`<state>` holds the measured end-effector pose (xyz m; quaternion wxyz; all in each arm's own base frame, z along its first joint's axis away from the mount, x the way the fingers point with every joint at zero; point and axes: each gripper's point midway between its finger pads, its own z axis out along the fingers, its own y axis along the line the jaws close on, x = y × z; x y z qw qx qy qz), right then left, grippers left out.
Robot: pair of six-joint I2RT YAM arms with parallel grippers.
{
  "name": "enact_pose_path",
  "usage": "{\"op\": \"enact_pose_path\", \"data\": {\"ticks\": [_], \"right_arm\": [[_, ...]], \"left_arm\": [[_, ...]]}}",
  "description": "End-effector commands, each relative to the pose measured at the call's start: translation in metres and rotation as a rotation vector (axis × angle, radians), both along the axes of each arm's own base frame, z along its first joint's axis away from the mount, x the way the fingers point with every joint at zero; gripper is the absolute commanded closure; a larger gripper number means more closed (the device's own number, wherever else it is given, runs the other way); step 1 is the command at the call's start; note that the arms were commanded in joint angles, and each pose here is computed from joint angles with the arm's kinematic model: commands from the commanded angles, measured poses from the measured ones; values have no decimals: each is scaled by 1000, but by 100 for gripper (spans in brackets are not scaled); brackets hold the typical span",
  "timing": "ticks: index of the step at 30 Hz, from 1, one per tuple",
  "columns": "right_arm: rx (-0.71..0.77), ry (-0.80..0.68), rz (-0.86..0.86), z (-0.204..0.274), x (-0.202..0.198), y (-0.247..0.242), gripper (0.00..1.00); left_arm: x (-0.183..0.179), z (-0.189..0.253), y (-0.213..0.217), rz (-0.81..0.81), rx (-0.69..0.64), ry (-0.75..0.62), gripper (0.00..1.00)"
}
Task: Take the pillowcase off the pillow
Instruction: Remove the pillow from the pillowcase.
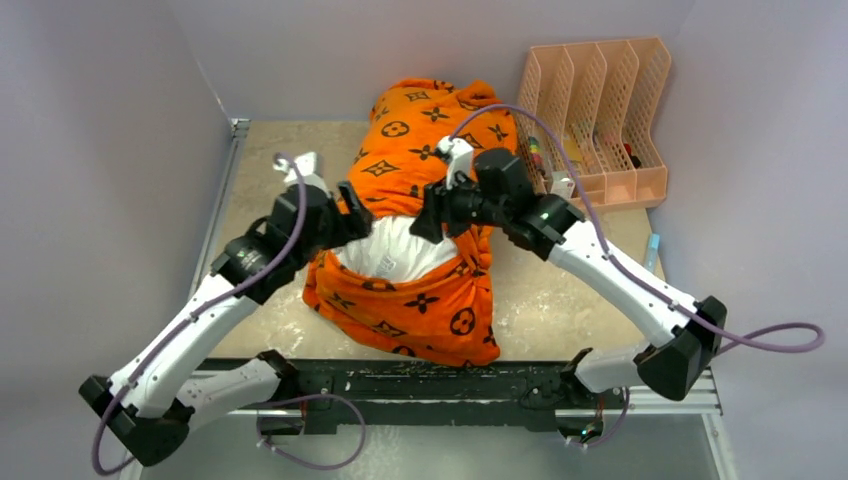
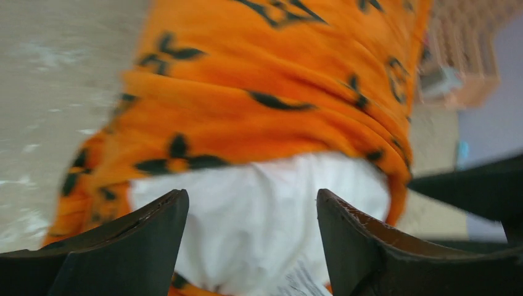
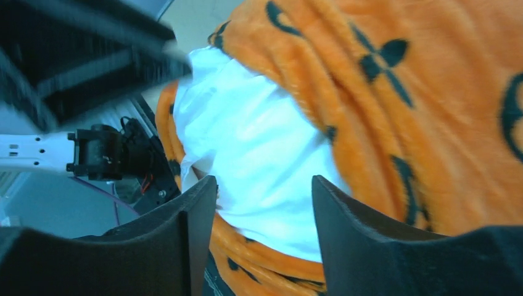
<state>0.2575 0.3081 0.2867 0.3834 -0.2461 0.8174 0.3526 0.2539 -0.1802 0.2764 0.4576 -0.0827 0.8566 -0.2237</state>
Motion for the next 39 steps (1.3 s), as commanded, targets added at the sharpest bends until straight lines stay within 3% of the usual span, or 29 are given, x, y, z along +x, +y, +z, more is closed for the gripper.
{"op": "enact_pose_path", "data": {"ticks": [1, 3, 6, 13, 15, 18, 20, 22, 24, 27, 28, 31, 34, 39], "right_arm": [[-4, -70, -11, 9, -9, 31, 37], [-37, -78, 4, 5, -19, 46, 35], [-88, -76, -66, -6, -20, 60, 22], [-245, -84, -224, -23, -3, 89, 7], [-337, -63, -271, -50, 6, 94, 1], [-486, -6, -350, -92, 3, 82, 1], [-501, 20, -308, -116, -12, 89, 1], [-511, 31, -260, -140, -26, 94, 2], [-602, 98, -261, -171, -39, 80, 9], [-675, 128, -355, -202, -16, 53, 24], [-651, 162, -376, -210, -4, 47, 35], [-525, 254, -432, -211, 39, 28, 99], [-422, 207, -510, -176, 88, 11, 100], [-90, 199, -627, -102, 151, -26, 100]], "left_arm": [[8, 4, 94, 322, 73, 7, 22], [10, -15, 114, 395, 43, 61, 20], [8, -59, 118, 413, -14, 172, 20], [-10, -124, 113, 442, -157, 249, 17], [-19, -138, 113, 450, -170, 275, 17], [-30, -157, 102, 435, -249, 314, 18], [-36, -169, 98, 447, -306, 328, 21], [-35, -173, 91, 442, -375, 317, 37], [-32, -172, 83, 419, -431, 310, 56], [-27, -166, 71, 358, -480, 293, 84], [-25, -162, 64, 326, -506, 291, 97], [-19, -137, 47, 228, -572, 257, 100], [-23, -114, 57, 242, -523, 216, 100], [-29, -99, 64, 228, -446, 197, 100]]}}
